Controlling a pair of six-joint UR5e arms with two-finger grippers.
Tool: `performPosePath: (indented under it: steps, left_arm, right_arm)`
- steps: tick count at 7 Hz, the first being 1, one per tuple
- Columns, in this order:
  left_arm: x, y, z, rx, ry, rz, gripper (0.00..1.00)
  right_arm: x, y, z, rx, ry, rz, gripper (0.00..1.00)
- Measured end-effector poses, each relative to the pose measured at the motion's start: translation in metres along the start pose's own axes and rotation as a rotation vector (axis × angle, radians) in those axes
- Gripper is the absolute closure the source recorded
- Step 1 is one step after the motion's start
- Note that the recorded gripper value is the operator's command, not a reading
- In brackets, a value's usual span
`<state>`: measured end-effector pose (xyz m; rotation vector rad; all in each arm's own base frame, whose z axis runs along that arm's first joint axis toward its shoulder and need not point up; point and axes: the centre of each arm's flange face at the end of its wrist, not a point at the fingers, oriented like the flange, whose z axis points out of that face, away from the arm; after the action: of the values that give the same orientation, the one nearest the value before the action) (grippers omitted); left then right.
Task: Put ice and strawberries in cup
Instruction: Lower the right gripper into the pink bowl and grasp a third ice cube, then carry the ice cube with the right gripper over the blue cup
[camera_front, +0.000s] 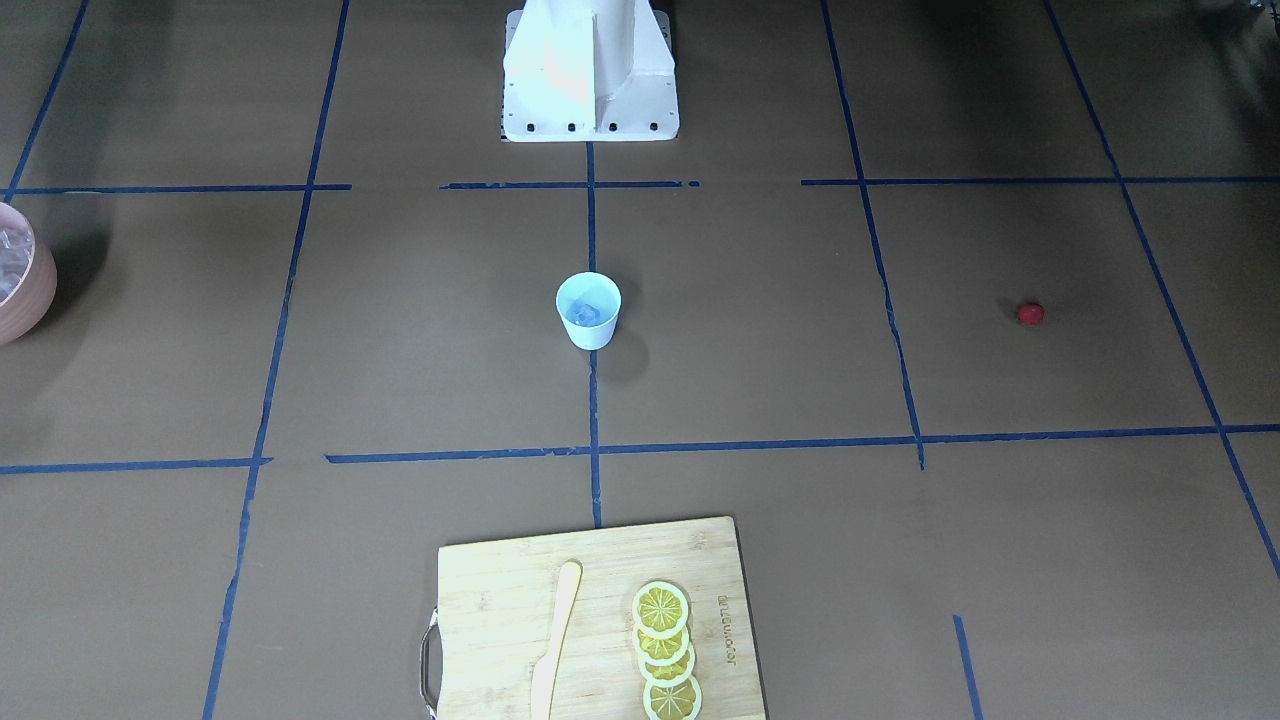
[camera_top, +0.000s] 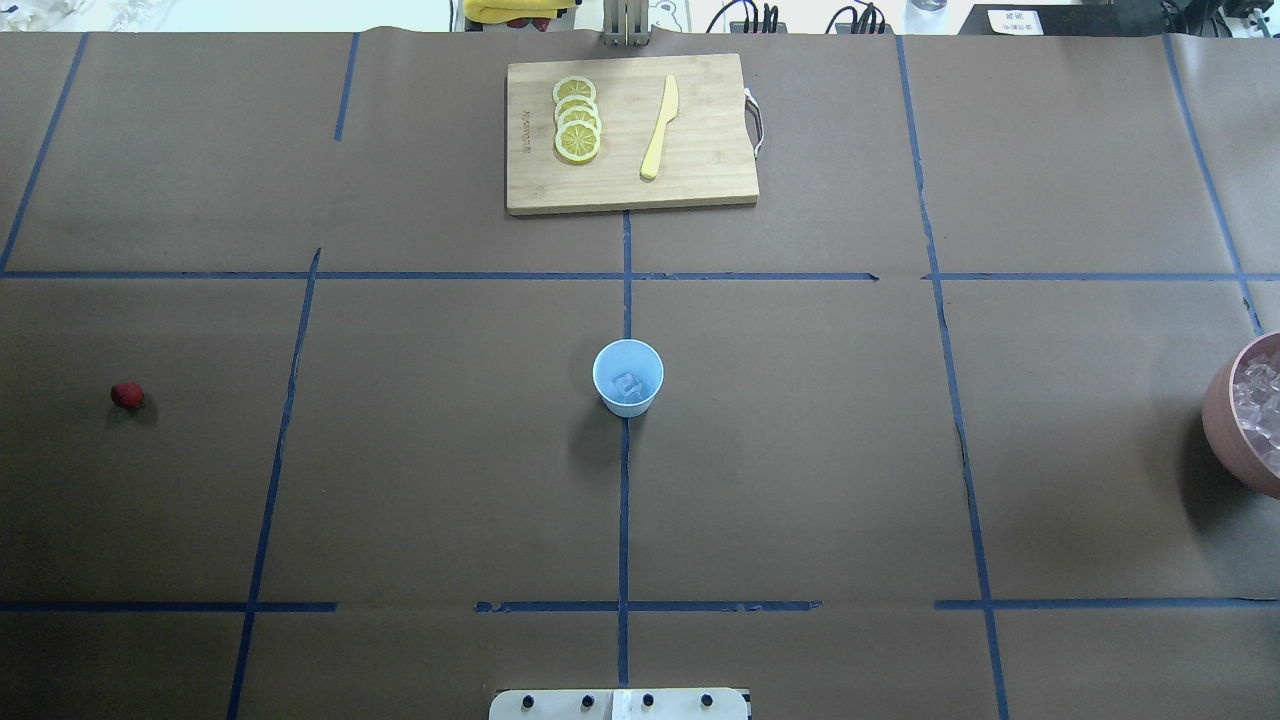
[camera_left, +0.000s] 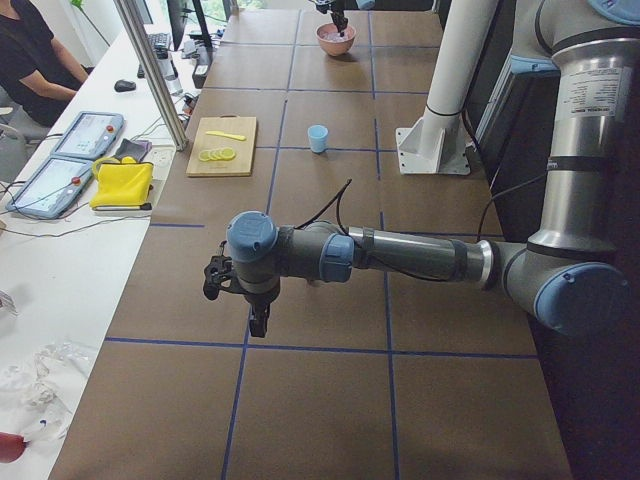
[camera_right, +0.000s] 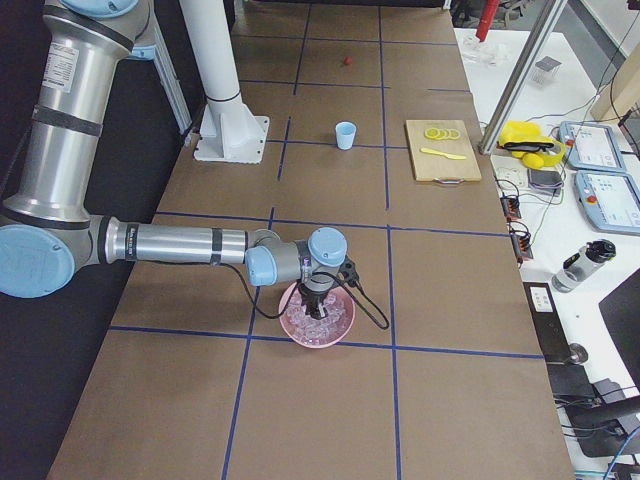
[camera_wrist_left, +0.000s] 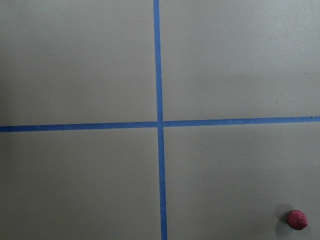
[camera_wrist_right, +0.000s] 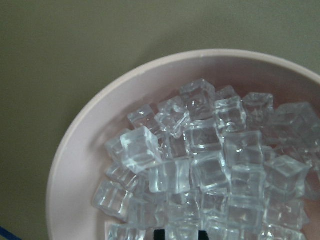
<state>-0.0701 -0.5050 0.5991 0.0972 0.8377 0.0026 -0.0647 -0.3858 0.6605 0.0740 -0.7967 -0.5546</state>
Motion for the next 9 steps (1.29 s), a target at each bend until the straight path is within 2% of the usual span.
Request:
performPosePath:
  steps: [2, 4, 6, 9]
  left_arm:
    - [0.0, 0.0, 0.0, 0.0, 0.0, 0.0, 0.0]
    - [0.0, 0.001, 0.0, 0.001, 0.0, 0.0, 0.0]
    - [-0.001, 0.001, 0.0, 0.0, 0.0, -0.001, 0.0]
    - [-0.002, 0.001, 0.002, -0.003, 0.0, -0.004, 0.0]
  right_arm:
    - [-0.009, -0.007, -0.03, 0.054, -0.001, 0.006, 1.0]
    - [-0.036, -0.043, -0.071, 0.113, -0.001, 0.031, 1.0]
    - [-0.072, -0.108, -0.101, 0.165, -0.014, 0.101, 1.0]
    - [-0.195, -0.238, -0.106, 0.194, -0.085, 0.218, 1.0]
